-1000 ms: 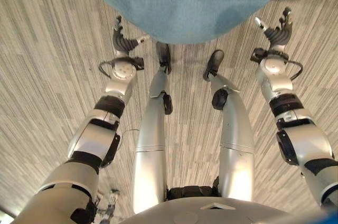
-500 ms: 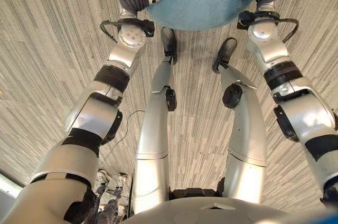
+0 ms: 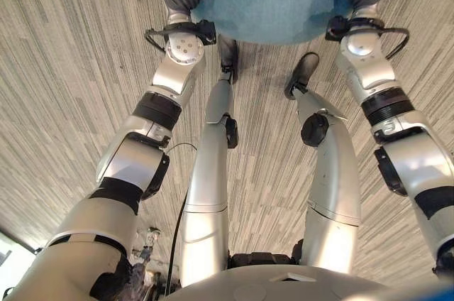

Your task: Pick up all the scattered cushions and arrange them neatly on the sofa.

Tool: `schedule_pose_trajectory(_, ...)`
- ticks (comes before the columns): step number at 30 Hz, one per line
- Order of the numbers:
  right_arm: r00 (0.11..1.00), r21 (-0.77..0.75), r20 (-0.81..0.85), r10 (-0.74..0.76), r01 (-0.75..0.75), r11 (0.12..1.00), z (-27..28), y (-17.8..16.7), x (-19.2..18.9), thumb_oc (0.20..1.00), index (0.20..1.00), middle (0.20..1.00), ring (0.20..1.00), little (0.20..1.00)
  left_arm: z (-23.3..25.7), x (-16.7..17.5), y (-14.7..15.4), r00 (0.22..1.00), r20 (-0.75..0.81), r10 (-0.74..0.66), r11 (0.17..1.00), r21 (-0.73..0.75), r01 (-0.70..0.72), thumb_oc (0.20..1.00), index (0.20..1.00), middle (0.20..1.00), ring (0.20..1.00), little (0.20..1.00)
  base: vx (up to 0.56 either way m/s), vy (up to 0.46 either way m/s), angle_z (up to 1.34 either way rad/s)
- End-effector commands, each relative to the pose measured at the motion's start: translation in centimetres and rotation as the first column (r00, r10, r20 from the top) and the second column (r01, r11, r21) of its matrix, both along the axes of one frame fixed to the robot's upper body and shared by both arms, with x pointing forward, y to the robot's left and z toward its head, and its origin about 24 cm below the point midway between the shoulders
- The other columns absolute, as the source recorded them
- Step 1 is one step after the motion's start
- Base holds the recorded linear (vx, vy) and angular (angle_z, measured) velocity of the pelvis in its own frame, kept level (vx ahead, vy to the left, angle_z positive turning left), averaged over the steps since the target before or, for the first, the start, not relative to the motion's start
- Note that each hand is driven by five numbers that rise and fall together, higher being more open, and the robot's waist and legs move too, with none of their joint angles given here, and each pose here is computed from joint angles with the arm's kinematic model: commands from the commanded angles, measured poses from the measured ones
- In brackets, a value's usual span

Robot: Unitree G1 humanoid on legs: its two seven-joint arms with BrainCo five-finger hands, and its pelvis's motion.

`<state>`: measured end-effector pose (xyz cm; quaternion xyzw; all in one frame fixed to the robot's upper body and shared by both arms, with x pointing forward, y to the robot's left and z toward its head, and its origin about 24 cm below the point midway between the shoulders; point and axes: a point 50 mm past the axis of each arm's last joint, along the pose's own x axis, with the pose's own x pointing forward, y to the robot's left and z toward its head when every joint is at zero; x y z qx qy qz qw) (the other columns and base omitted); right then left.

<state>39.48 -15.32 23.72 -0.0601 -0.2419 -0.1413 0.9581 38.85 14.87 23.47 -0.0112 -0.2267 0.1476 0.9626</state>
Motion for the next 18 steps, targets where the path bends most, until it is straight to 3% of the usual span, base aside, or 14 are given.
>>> schedule_pose_trajectory(1,0.970,0.067,0.138,0.200,-0.210,0.975,-1.0,4.8,-2.1,0.200,0.200,0.200,0.200,0.200,-1.5,-2.0,-3.4,0.979,0.125,-0.164,0.983,-0.065,0.173,0.200,0.200,0.200,0.200,0.200,-0.05,-0.015,0.02)
schedule_pose_trajectory(13,0.959,0.140,0.077,0.272,-0.281,0.950,-8.7,2.4,-8.2,0.200,0.200,0.200,0.200,0.200,-9.8,-8.3,-2.3,0.959,0.018,-0.283,0.954,-0.095,0.284,0.200,0.200,0.200,0.200,0.200,-0.03,-0.055,-0.06)
schedule_pose_trajectory(18,0.970,0.039,0.033,0.240,-0.241,0.970,-10.3,0.1,-10.6,0.200,0.200,0.200,0.200,0.200,-11.9,-10.6,0.2,0.969,-0.037,-0.243,0.969,-0.052,0.241,0.200,0.200,0.200,0.200,0.200,0.12,0.005,-0.05)
